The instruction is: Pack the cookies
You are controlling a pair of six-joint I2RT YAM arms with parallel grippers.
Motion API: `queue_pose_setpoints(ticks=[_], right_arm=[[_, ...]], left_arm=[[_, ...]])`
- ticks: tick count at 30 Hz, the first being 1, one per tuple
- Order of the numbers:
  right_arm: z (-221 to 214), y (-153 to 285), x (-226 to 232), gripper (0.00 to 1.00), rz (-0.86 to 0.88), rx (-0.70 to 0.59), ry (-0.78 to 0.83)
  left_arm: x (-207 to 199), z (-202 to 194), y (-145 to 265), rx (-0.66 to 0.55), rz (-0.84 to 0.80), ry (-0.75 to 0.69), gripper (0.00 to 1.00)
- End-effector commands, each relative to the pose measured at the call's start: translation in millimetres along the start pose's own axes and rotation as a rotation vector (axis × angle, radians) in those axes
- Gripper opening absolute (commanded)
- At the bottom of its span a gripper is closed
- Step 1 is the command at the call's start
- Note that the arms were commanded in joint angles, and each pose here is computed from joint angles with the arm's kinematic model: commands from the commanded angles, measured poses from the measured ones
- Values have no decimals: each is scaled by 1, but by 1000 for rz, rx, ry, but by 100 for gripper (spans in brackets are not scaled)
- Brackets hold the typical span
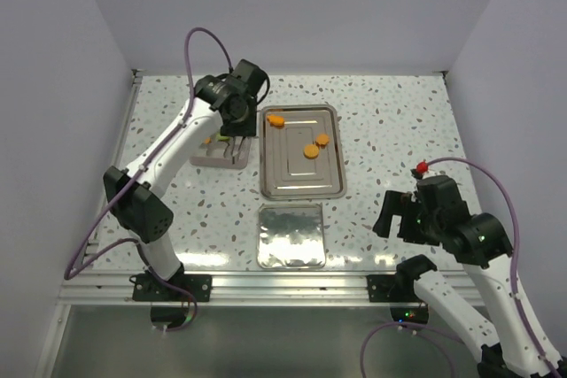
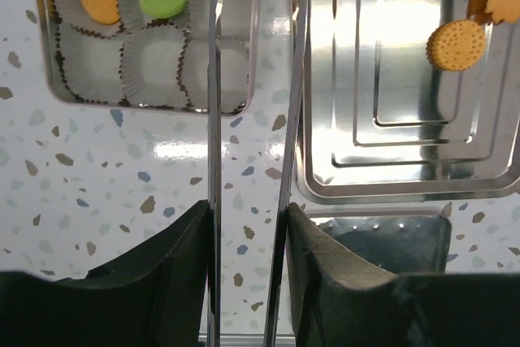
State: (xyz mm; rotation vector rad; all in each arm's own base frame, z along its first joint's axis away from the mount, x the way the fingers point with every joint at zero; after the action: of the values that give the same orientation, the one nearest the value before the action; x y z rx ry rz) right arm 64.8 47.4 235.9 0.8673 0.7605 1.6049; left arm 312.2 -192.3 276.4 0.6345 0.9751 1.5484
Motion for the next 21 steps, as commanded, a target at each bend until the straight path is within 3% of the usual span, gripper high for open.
queue_pose_setpoints(ticks=[1, 21], right_arm=[[8, -2, 4, 98, 19, -5, 2], [34, -9, 7, 99, -7, -33, 48]], left_arm=[[24, 1, 9, -18, 20, -22, 36], [37, -3, -36, 72, 99, -55, 38]])
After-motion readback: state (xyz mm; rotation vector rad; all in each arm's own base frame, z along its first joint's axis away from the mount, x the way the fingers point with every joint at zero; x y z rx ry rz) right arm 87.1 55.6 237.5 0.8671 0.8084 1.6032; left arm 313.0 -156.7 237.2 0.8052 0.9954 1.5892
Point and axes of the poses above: each gripper's point midway between its finger pads, its own y axis back along the fingers, its own x axis along the line the jaws close on, z = x × y, the point moved 7 cm from there along y, back along the fingers, and after that the axes turned 14 degrees about y, right-handed, at the moved point
